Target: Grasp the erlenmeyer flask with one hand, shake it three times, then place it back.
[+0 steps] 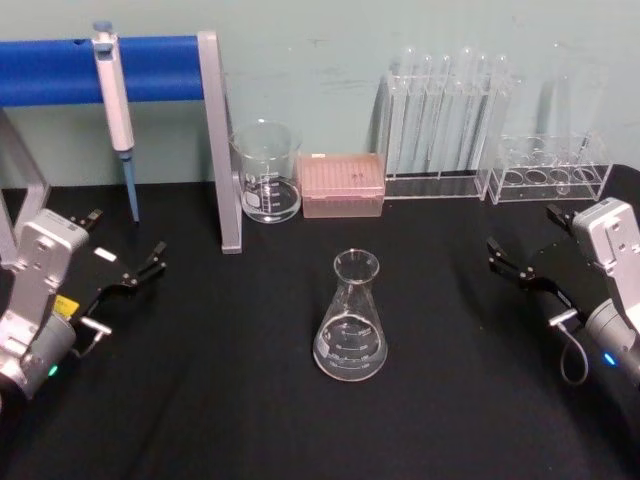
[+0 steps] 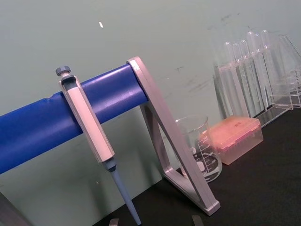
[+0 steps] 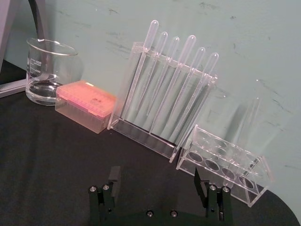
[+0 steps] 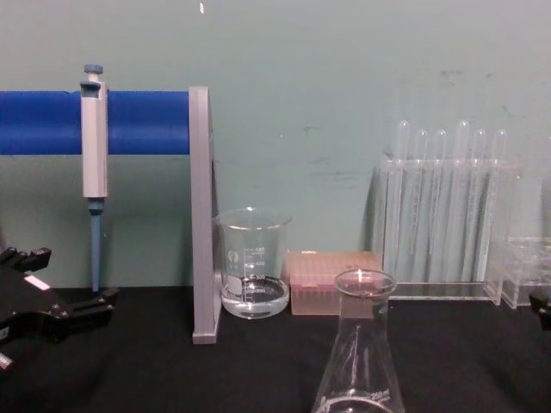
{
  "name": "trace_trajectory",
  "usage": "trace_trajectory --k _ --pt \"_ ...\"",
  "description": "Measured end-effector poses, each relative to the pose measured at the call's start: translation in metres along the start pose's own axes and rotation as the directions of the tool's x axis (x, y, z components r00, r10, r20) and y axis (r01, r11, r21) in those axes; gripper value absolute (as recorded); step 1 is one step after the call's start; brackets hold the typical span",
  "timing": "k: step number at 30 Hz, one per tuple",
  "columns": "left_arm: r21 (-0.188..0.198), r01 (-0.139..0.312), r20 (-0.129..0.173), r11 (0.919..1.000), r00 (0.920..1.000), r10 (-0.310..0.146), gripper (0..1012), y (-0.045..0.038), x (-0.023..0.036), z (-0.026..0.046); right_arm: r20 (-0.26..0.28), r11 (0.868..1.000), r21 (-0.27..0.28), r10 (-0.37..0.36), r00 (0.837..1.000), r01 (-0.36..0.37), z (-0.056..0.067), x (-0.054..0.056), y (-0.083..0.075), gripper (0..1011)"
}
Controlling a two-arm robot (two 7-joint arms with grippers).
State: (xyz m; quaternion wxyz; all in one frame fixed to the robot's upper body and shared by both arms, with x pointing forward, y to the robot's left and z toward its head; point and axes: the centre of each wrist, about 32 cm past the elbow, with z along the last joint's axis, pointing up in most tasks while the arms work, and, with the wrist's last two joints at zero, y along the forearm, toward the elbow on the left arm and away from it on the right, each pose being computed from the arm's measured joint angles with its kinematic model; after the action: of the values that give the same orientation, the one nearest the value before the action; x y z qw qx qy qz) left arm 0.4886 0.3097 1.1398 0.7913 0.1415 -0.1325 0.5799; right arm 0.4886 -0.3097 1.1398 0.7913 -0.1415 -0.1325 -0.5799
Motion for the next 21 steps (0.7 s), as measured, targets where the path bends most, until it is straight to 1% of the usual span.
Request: trace_trajectory --k 21 --pt "0.0 0.0 0.0 1.0 1.0 0.0 1001 0.0 0.0 0.0 0.0 1.0 0.0 0.0 1.0 0.0 0.0 0.0 0.0 1000"
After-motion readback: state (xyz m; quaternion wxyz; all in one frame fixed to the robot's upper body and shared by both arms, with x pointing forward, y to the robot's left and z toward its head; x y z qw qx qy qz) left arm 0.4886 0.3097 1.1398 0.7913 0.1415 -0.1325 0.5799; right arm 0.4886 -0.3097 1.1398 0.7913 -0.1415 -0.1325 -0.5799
